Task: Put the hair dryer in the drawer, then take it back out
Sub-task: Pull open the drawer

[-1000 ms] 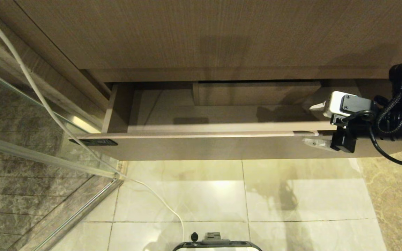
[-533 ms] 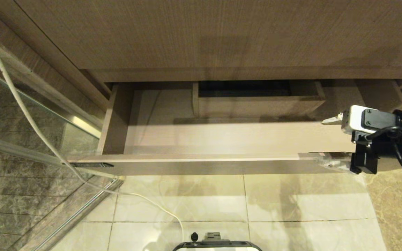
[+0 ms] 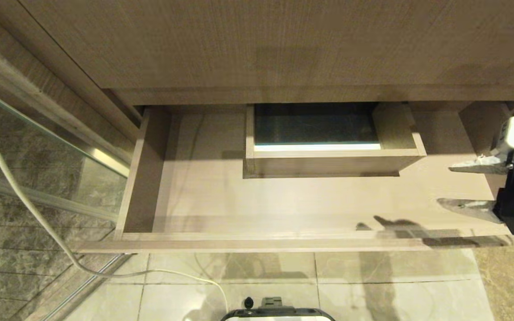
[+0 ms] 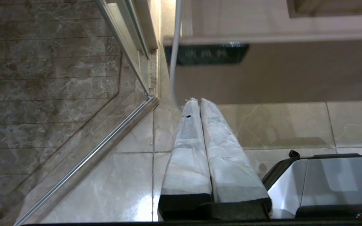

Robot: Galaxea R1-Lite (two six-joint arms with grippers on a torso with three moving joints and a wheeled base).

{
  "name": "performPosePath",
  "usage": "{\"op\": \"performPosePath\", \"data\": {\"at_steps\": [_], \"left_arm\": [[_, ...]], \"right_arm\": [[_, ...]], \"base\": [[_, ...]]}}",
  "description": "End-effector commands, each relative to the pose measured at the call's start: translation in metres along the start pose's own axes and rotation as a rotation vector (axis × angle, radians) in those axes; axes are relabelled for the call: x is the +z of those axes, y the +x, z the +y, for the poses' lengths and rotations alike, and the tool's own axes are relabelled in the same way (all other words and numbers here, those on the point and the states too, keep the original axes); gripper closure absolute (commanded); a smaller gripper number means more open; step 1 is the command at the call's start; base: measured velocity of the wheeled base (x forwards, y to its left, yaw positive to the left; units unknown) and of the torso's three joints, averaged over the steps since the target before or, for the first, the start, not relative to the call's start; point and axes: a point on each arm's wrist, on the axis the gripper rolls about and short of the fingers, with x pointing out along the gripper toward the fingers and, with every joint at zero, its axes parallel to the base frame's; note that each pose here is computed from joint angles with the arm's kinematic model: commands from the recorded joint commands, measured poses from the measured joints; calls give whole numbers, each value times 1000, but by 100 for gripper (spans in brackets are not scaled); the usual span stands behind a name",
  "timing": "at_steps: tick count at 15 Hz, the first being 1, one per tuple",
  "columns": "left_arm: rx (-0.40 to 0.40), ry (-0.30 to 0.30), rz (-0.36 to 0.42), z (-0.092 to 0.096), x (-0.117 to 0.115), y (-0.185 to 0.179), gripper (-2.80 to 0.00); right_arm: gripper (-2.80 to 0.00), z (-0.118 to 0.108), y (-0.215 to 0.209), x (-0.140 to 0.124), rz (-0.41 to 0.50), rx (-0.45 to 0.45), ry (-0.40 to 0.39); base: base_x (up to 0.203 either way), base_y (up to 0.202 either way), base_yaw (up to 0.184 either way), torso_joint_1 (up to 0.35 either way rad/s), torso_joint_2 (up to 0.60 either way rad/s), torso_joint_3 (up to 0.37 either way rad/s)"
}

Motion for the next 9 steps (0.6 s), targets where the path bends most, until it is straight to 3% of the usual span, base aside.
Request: {"op": "performPosePath", "data": {"at_steps": [1, 5, 8, 9], "left_arm": [[0, 0, 1, 0, 0, 0, 0], [-1, 0, 1, 0, 0, 0, 0], [0, 0, 1, 0, 0, 0, 0], [0, 0, 1, 0, 0, 0, 0]], "right_arm": [[0, -1, -17, 6, -3, -60, -3], [0, -4, -32, 8, 66, -163, 90], [0, 4, -45, 7, 50, -195, 391], [0, 12, -57, 7, 22, -217, 456]], "base": [[0, 0, 0, 0, 0, 0], [0, 0, 0, 0, 0, 0], [0, 0, 0, 0, 0, 0], [0, 0, 0, 0, 0, 0]]}}
